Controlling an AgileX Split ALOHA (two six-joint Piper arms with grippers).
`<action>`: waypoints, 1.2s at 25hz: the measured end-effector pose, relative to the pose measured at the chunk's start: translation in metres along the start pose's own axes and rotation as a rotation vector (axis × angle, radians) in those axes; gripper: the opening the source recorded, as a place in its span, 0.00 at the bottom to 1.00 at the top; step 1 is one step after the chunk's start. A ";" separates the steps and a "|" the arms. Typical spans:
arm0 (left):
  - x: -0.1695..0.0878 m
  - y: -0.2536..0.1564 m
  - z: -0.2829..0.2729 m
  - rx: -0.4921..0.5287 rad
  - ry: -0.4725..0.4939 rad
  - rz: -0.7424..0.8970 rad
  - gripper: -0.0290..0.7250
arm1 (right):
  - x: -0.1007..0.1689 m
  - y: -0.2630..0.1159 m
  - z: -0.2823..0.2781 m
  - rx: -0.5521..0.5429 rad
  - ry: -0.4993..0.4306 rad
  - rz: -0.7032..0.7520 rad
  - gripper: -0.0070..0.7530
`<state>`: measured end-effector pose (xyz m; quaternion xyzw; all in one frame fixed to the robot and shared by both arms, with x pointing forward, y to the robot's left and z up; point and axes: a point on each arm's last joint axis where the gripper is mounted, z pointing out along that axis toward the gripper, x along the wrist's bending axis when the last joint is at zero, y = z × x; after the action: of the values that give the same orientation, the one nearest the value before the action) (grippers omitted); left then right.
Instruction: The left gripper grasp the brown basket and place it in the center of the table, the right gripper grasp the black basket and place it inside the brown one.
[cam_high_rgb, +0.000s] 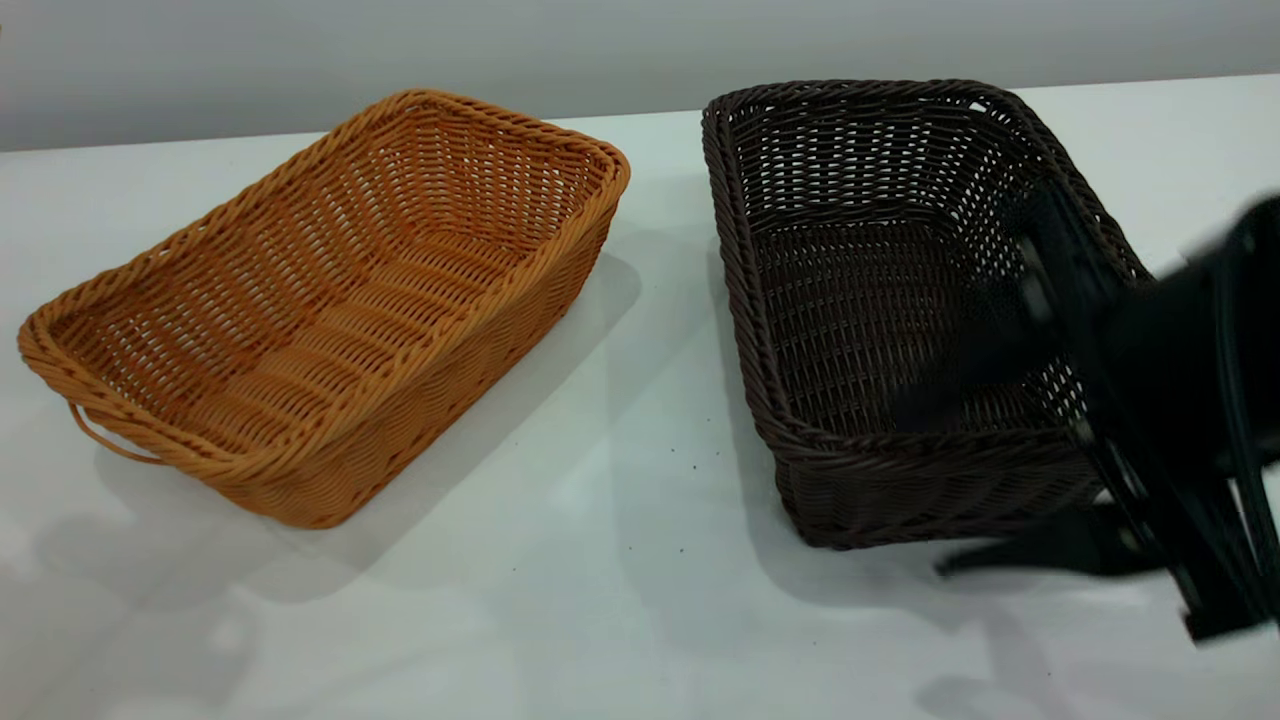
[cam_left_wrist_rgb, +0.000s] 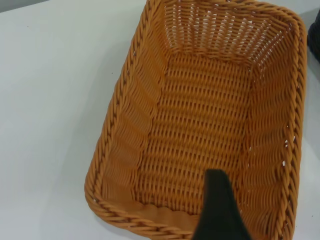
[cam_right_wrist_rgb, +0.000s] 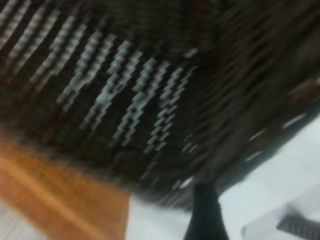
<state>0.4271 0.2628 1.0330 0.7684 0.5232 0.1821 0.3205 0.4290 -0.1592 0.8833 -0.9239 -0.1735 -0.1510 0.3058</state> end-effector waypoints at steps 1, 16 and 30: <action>0.000 0.000 0.000 0.000 0.000 0.000 0.58 | 0.000 0.000 0.000 -0.002 -0.001 -0.001 0.65; 0.000 0.000 0.000 0.001 -0.002 -0.002 0.58 | 0.021 0.007 -0.001 -0.111 0.052 -0.122 0.65; -0.001 -0.001 0.000 0.013 -0.015 -0.007 0.58 | 0.039 0.019 0.016 -0.181 0.046 -0.101 0.65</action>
<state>0.4258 0.2618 1.0323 0.7699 0.5247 0.1719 0.3201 0.4749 -0.1550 0.8764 -0.9341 -0.1984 -0.2022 0.2171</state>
